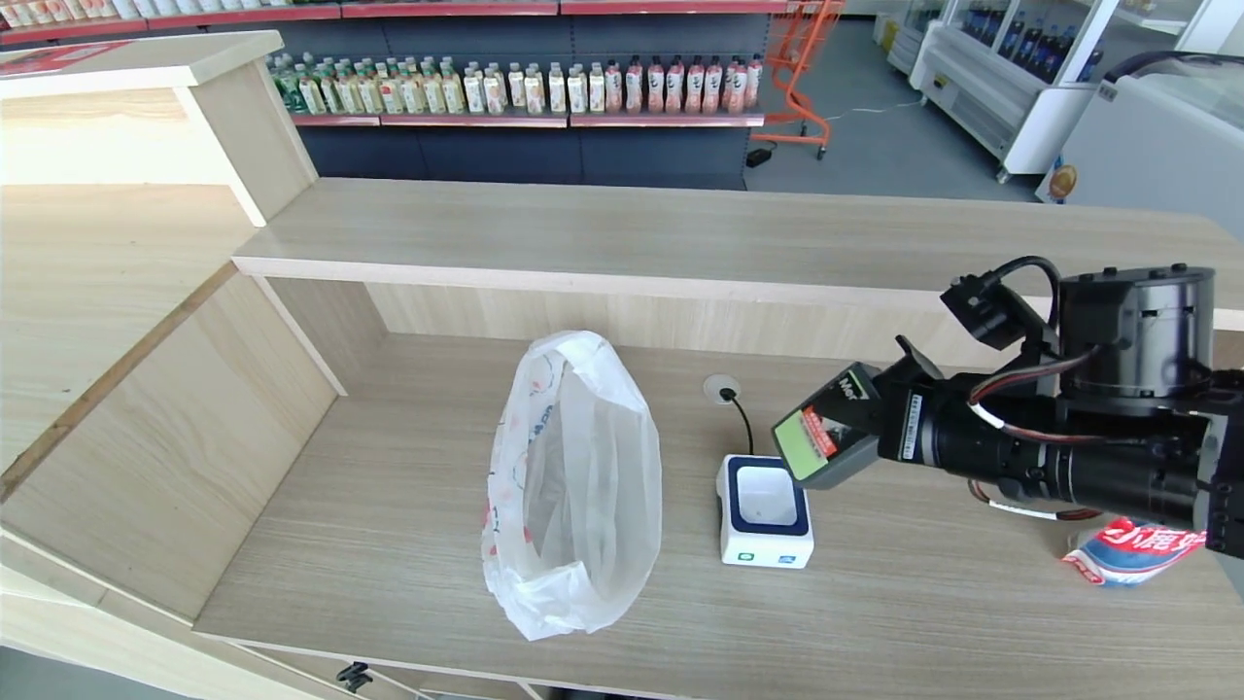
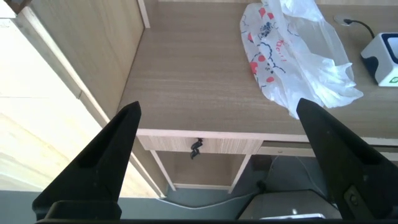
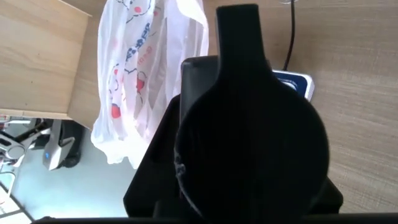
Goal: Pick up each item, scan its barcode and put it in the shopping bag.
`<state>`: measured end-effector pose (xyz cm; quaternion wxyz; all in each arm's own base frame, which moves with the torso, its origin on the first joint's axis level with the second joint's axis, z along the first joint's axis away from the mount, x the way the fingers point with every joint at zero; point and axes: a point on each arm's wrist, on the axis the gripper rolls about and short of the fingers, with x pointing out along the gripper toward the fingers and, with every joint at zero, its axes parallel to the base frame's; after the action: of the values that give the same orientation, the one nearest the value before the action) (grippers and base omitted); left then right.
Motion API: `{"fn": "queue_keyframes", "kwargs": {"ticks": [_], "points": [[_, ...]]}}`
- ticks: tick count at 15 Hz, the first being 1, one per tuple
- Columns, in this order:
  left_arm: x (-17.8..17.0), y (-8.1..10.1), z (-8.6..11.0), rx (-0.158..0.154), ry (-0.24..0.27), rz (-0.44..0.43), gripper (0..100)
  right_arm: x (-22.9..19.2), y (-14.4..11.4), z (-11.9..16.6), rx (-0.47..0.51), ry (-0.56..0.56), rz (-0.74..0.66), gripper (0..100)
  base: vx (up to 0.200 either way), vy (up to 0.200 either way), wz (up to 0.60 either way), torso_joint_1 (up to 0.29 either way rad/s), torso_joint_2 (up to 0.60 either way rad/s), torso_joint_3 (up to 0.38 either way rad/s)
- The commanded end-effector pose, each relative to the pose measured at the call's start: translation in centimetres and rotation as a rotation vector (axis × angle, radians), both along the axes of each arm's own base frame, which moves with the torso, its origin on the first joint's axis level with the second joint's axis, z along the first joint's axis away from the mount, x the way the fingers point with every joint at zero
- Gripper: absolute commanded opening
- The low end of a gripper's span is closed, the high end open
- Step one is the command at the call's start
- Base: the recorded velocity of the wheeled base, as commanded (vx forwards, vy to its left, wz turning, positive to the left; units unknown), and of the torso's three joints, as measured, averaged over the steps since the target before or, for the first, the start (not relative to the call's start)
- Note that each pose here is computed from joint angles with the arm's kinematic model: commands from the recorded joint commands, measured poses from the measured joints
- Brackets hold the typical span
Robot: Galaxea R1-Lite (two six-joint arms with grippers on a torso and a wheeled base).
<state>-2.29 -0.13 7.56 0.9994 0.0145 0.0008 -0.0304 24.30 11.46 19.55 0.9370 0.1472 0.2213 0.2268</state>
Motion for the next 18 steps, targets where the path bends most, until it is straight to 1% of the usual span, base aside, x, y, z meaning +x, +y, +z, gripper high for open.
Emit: {"fn": "queue_keyframes", "kwargs": {"ticks": [1,3,4,6,7,8,9,10,11,12,14,15,16,18], "points": [[0.0,0.0,0.0,0.000,0.001,0.001,100,1.8,1.8,-2.4,-0.037,0.077,0.031,0,0.000,0.000,0.00,0.000,0.00,0.000],[0.0,0.0,0.0,0.000,0.001,-0.001,100,2.3,3.6,-3.5,-0.067,0.096,0.082,0,0.000,0.000,0.00,0.000,0.00,0.000],[0.0,0.0,0.0,0.000,0.001,-0.001,100,2.5,4.5,-4.1,-0.113,0.083,0.126,0,0.000,0.000,0.00,0.000,0.00,0.000],[0.0,0.0,0.0,0.000,0.001,-0.001,100,3.5,5.3,-6.0,-0.224,0.061,0.205,0,0.000,0.000,0.00,0.000,0.00,0.000],[0.0,0.0,0.0,0.000,0.001,-0.001,100,3.9,5.6,-6.6,-0.255,0.035,0.235,0,0.000,0.000,0.00,0.000,0.00,0.000],[0.0,0.0,0.0,0.000,0.001,-0.001,100,4.3,5.9,-7.2,-0.271,0.026,0.253,0,0.000,0.000,0.00,0.000,0.00,0.000],[0.0,0.0,0.0,0.000,0.001,-0.001,100,5.4,6.7,-8.1,-0.282,-0.008,0.310,0,0.000,0.000,0.00,0.000,0.00,0.000],[0.0,0.0,0.0,0.000,0.002,0.001,100,6.0,7.2,-8.5,-0.270,-0.009,0.349,0,0.000,0.000,0.00,0.000,0.00,0.000],[0.0,0.0,0.0,0.000,0.001,0.001,100,6.6,8.3,-8.9,-0.256,-0.011,0.390,0,0.000,0.000,0.00,0.000,0.00,0.000],[0.0,0.0,0.0,0.000,0.001,-0.001,100,7.0,8.9,-9.2,-0.260,-0.016,0.402,0,0.000,0.000,0.00,0.000,0.00,0.000],[0.0,0.0,0.0,0.000,0.001,-0.001,100,8.3,11.3,-9.9,-0.278,-0.065,0.453,0,0.000,0.000,0.00,0.000,0.00,0.000],[0.0,0.0,0.0,0.000,0.001,-0.001,100,8.4,11.6,-9.9,-0.281,-0.076,0.460,0,0.000,0.000,0.00,0.000,0.00,0.000],[0.0,0.0,0.0,0.000,0.001,-0.001,100,9.0,13.1,-10.6,-0.324,-0.133,0.525,0,0.000,0.000,0.00,0.000,0.00,0.000],[0.0,0.0,0.0,0.000,0.001,-0.001,100,9.7,14.7,-11.5,-0.399,-0.241,0.595,0,0.000,0.000,0.00,0.000,0.00,0.000]]}}
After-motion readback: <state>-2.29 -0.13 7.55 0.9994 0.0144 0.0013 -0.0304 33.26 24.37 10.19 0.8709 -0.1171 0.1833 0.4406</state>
